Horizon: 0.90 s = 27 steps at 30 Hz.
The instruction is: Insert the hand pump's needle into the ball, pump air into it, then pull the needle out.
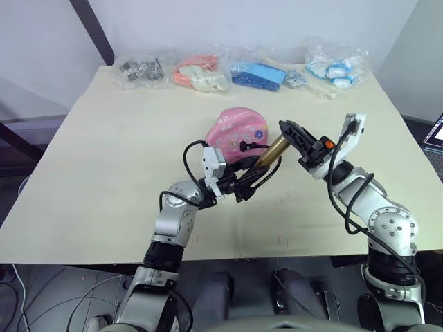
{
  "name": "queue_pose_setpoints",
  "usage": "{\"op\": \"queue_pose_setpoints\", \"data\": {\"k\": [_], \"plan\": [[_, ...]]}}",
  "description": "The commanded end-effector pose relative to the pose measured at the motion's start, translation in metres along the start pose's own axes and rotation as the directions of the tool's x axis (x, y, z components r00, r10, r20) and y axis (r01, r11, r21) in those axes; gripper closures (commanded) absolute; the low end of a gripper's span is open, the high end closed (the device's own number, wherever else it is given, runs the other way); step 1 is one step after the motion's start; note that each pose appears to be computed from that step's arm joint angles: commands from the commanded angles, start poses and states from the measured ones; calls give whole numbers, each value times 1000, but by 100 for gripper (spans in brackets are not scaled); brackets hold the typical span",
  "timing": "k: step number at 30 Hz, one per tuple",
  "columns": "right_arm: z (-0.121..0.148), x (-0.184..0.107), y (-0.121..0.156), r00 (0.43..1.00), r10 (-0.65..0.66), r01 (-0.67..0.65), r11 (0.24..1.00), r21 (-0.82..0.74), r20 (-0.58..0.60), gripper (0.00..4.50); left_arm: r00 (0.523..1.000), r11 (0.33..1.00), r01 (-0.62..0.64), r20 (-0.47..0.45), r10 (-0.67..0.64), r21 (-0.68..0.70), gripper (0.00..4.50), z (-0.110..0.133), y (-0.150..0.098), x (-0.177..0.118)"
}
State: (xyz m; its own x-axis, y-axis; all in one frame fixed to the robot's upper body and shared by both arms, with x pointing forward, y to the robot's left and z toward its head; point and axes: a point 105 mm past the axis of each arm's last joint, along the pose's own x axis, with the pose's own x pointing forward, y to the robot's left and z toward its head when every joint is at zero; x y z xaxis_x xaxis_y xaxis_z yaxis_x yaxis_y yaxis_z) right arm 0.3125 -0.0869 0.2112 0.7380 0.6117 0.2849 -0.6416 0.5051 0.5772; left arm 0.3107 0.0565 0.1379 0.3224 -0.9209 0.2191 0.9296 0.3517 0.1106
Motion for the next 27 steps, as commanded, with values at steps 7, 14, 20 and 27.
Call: {"op": "queue_pose_setpoints", "data": {"k": [7, 14, 20, 27], "plan": [[14, 2, 15, 997, 60, -58, 998, -35, 55, 85, 1000, 1000, -13, 21, 13, 21, 348, 5, 3, 1], [11, 2, 14, 998, 50, -49, 999, -25, 40, 85, 1000, 1000, -7, 22, 6, 21, 348, 5, 2, 1], [10, 2, 12, 999, 39, -38, 999, -20, 32, 85, 1000, 1000, -6, 23, 6, 21, 348, 5, 2, 1], [7, 3, 11, 999, 37, -36, 999, -21, 18, 85, 1000, 1000, -7, 25, 6, 20, 348, 5, 1, 1]]}}
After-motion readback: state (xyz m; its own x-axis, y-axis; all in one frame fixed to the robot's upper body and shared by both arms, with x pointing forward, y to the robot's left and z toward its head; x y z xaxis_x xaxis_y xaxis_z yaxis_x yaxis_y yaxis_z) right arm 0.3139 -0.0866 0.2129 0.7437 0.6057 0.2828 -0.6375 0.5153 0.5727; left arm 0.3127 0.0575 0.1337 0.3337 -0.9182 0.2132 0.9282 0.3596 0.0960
